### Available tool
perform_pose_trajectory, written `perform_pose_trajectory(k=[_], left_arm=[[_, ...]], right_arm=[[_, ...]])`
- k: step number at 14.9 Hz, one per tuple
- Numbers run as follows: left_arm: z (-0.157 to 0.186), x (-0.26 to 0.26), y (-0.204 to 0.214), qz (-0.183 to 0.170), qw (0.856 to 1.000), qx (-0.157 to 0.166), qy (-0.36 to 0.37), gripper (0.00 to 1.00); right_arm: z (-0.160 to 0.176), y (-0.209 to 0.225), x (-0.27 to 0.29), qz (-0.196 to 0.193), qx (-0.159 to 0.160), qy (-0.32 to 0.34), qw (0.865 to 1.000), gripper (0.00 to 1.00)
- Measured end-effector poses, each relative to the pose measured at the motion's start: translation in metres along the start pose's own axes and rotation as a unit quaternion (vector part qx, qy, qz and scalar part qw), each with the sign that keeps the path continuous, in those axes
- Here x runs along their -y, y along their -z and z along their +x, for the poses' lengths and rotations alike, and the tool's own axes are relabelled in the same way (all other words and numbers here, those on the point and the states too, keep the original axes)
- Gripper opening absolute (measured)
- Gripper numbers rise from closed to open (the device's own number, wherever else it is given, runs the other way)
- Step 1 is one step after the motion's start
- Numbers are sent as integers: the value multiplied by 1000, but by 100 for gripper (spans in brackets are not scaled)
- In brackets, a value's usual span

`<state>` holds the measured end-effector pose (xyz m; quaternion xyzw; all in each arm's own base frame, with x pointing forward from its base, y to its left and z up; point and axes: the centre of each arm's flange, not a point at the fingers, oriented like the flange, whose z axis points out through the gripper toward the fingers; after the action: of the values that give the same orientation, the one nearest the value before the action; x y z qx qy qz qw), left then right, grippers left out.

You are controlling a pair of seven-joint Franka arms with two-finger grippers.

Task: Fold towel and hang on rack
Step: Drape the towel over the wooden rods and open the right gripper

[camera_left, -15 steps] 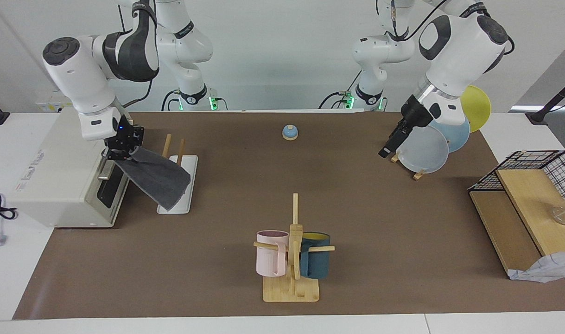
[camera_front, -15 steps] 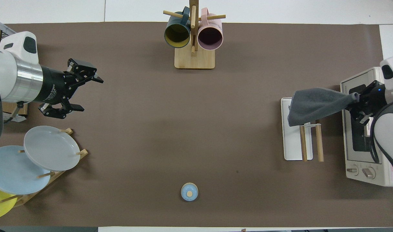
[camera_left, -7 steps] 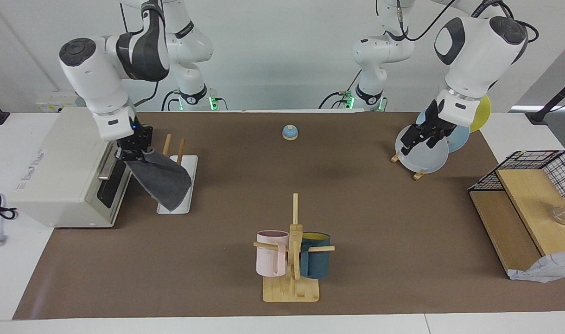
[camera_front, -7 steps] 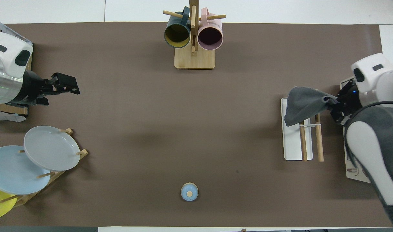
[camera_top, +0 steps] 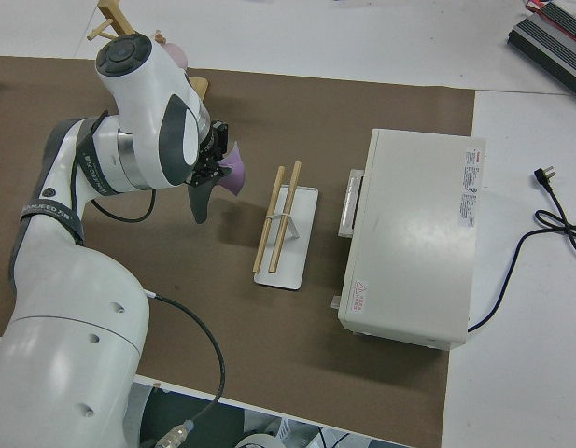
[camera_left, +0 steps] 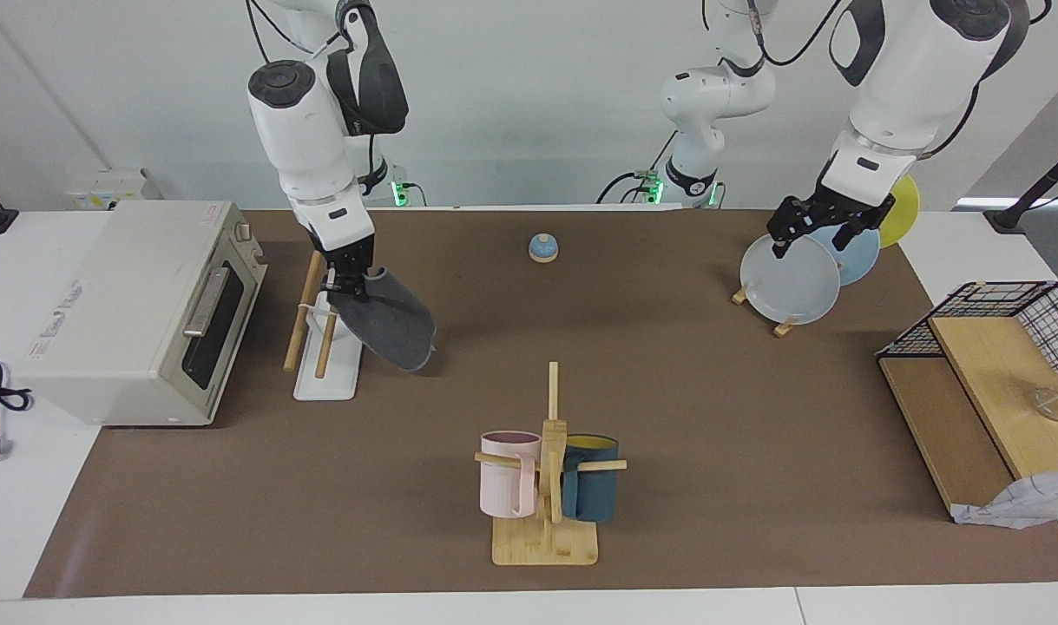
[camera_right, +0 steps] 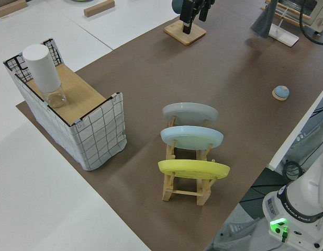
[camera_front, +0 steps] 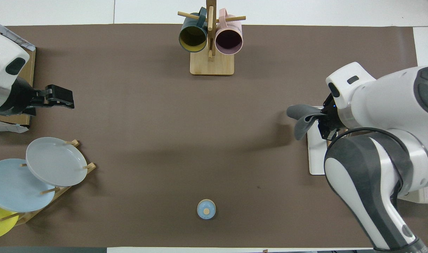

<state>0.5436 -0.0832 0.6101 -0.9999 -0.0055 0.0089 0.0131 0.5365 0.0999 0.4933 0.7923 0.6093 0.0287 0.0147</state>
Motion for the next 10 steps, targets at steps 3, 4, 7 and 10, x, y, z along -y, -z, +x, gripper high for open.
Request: perform_pose_trajectory(k=[3,4,7,10], left_arm=[[-3,-1,-4,3,1000,12,-14,100],[-4,-1,-8,4,1000,15,-16,100],[-5,-3,-13,5,1000,21,-18,100],[-7,-10,-12,4,1000,20,-24,100]], right_arm=[[-58,-10,-19,6,9,6,1000,3],[-74,-14,-23,11,11,12,1000,3],[-97,-24,-27,8,16,50,999,3],[-104,-27,-28,0,18,97,995,3]])
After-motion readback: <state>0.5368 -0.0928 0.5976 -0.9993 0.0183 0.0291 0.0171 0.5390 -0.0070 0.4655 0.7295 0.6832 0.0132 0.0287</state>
